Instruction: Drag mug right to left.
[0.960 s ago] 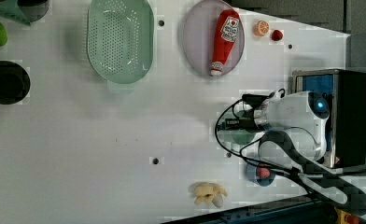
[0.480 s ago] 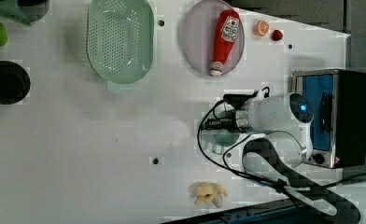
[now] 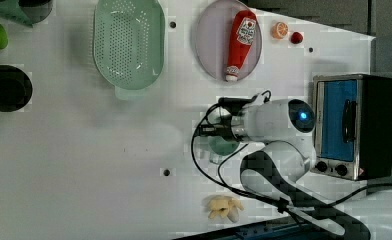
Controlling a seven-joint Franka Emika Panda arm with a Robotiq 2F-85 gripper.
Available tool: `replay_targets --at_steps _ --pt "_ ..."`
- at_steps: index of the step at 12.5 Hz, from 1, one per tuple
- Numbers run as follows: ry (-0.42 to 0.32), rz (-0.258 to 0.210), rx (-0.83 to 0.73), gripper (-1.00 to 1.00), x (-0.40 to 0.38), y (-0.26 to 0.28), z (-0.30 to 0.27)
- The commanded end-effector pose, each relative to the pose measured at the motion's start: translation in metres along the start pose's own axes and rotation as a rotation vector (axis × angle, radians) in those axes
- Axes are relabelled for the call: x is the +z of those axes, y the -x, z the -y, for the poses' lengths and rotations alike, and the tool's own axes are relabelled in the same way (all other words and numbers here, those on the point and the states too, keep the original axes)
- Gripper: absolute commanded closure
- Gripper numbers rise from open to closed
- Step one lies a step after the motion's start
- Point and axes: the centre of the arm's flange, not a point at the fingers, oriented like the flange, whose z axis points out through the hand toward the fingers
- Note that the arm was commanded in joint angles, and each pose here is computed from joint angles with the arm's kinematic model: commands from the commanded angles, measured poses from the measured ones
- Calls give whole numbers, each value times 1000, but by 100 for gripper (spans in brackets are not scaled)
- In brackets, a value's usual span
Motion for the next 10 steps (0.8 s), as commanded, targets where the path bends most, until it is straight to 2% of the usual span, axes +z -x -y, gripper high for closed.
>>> replay_targets --at_steps 1,6,10 --pt "-15 -26 52 65 -7 1 43" --pt "-25 -40 -9 65 -5 5 86" --pt "-37 -51 43 65 -6 10 118"
